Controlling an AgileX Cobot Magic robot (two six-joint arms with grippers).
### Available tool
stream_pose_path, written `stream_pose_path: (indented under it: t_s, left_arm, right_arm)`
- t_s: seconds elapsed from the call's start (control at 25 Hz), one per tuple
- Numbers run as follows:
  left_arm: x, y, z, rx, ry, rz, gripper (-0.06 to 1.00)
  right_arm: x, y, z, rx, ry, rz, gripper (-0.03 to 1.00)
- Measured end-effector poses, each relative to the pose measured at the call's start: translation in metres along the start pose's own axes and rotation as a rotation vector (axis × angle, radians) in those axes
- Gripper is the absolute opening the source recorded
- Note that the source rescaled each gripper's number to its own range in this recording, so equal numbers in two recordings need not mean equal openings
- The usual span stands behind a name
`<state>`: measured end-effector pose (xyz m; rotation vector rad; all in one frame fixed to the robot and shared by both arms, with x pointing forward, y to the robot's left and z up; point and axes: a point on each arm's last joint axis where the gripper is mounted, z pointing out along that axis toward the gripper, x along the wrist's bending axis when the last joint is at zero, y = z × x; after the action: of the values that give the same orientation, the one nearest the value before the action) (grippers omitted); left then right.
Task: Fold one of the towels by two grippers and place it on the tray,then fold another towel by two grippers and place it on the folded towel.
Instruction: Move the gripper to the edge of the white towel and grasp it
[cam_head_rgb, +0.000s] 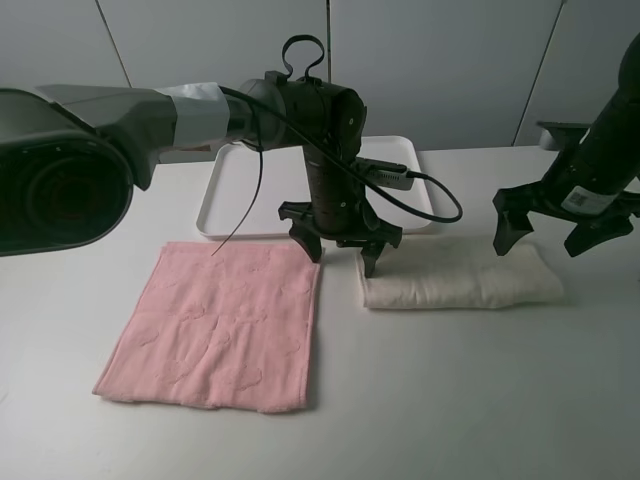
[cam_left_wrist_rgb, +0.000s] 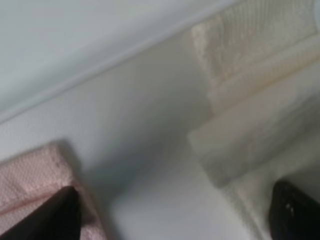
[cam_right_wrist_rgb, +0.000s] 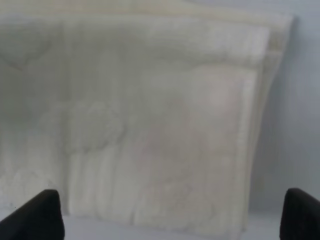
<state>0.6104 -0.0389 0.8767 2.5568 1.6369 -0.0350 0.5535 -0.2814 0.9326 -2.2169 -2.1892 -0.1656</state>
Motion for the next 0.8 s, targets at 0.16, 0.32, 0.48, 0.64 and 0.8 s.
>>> stream_pose_path:
  t_s: [0.16, 0.32, 0.48, 0.64, 0.8]
  left_arm:
    - [0.0, 0.0, 0.0, 0.001, 0.0, -0.002, 0.98]
    - [0.0, 0.0, 0.001, 0.003, 0.001, -0.002, 0.98]
    - [0.0, 0.0, 0.001, 0.004, 0.001, -0.002, 0.98]
    - [0.0, 0.0, 0.001, 0.006, 0.002, -0.002, 0.98]
    - [0.0, -0.001, 0.001, 0.008, 0.003, 0.0, 0.98]
  right_arm:
    - [-0.014, 0.011, 0.008, 0.025, -0.003, 0.042, 0.93]
    - [-0.017, 0.017, 0.024, 0.063, -0.008, 0.036, 0.93]
    - [-0.021, 0.017, 0.041, 0.111, -0.027, 0.026, 0.93]
    - [-0.023, 0.017, 0.048, 0.124, -0.047, 0.012, 0.93]
    - [-0.024, 0.019, 0.05, 0.116, -0.059, 0.012, 0.93]
